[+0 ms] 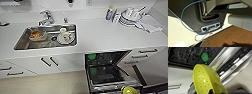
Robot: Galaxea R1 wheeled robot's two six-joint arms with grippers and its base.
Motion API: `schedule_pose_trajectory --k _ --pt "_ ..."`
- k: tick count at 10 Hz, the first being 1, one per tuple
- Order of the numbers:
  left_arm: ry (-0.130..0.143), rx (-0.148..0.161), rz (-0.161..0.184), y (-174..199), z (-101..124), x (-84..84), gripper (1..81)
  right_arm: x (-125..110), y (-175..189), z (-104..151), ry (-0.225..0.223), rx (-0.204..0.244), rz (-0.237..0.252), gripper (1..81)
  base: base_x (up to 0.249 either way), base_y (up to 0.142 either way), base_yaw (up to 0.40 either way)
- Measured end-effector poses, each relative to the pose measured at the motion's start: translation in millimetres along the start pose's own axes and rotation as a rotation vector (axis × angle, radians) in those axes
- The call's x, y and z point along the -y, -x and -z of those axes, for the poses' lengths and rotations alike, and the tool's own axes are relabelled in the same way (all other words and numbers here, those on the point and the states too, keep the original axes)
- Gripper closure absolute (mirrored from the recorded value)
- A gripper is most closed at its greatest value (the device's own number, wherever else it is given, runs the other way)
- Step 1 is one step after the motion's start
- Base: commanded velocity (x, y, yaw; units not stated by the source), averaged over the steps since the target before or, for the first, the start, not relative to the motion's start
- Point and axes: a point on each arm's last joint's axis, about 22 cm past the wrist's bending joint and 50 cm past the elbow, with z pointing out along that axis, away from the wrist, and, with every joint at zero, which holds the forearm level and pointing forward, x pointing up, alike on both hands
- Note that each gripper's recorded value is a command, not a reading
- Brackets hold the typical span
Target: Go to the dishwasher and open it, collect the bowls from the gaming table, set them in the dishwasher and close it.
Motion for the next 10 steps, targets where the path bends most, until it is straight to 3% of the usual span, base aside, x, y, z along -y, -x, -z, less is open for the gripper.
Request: schedule_pose_trajectory --k 1,2,3,4,6,7,9,10 --pt "-0.023 0.025 0.012 19.7 -2.5 1.5 1.0 11.8 -23.1 -8.0 -0.017 -0.023 0.009 81.1 0.0 0.0 0.0" --pt "-0.065 0.044 0.019 32.1 -1.6 13.8 1.0 26.2 -45.6 -17.5 -0.031 -0.038 0.023 81.1 0.0 0.0 0.0" --pt "-0.096 0.051 0.019 33.4 -2.8 20.6 1.0 39.7 -63.2 -27.1 -0.04 -0.044 0.039 81.1 0.0 0.0 0.0" --pt "-0.104 0.055 0.023 34.9 -7.0 15.7 1.0 51.0 -74.6 -38.7 -0.04 -0.039 0.046 81.1 0.0 0.0 0.0" --pt "-0.054 0.081 0.044 62.5 -18.5 -27.2 1.0 75.0 -79.9 -70.6 -0.045 -0.009 0.06 81.1 0.0 0.0 0.0" --pt "-0.049 0.096 0.052 74.3 -18.8 -34.3 1.0 87.6 -79.8 -87.1 -0.049 0.007 0.068 81.1 0.0 0.0 0.0" --pt "-0.108 0.13 0.05 79.1 -15.8 -17.0 1.0 98.6 -78.5 -113.0 -0.034 0.033 0.079 81.1 0.0 0.0 0.0" --pt "-0.107 0.134 0.051 80.6 -17.0 -20.3 1.0 98.8 -71.9 -125.0 -0.014 0.054 0.083 1.0 0.0 0.0 0.0"
